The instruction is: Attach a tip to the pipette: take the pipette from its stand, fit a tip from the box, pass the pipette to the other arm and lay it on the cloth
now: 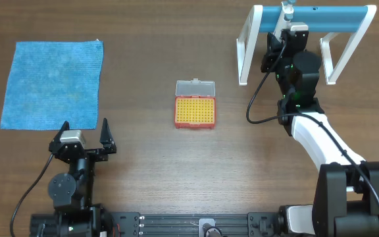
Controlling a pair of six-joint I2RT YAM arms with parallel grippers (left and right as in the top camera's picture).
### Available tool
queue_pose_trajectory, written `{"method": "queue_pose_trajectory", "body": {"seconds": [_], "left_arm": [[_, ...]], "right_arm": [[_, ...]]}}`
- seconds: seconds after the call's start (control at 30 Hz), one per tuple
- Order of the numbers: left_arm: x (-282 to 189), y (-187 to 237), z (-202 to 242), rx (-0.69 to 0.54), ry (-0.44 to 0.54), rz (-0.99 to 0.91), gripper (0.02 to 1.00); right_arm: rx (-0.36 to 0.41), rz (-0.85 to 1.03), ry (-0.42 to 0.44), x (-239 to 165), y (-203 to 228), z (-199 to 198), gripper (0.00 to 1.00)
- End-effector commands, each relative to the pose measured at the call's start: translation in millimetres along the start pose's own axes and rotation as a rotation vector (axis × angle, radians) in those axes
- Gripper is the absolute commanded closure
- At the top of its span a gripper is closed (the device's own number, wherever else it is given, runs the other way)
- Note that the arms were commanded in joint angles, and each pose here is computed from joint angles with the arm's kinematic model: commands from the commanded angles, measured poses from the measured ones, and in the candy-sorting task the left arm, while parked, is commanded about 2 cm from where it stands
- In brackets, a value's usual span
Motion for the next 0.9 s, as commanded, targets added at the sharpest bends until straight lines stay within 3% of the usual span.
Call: {"method": "queue_pose_trajectory", "body": {"seconds": [0.03,0.13,0.2,0.33,0.4,0.53,0.8,0.9], "left_arm": [[0,2,1,-0.006,-0.005,0.007,0.020],[0,2,1,-0.006,-0.005,0.007,0.018],[0,2,1,-0.006,-0.005,0.007,0.020],[0,2,1,-0.006,-0.005,0.007,0.020],[0,2,1,-0.005,-0.005,0.007,0.020],[0,2,1,-0.006,-0.005,0.007,0.020],[0,2,1,-0.006,-0.005,0.007,0.020],[0,2,1,-0.006,-0.005,0.007,0.020]], "right_arm": [[-0.014,-0.089,0.019,-12,-35,-2,0.919],[-0.015,-0.104,0.019,-24,-47,-3,0.921],[-0.019,-0.121,-0.027,-33,-57,2,0.921],[-0.039,-0.201,-0.242,-61,-82,27,0.923],[0.002,-0.230,-0.346,-77,-89,41,0.923],[0.079,-0.265,-0.464,-96,-82,63,0.923],[0.042,-0.341,-0.701,-124,-42,131,0.923],[-0.010,-0.346,-0.753,-124,-34,150,0.921]]}}
Point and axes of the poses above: each gripper's point midway between its finger pads, its own x axis out along the fingers, its own z axis along the line the jaws close on, y = z × x, the point moved 6 cm from there along -x, back along the fingers, and after that the axes turned 12 degrees about -x, right-handed, at the moved point
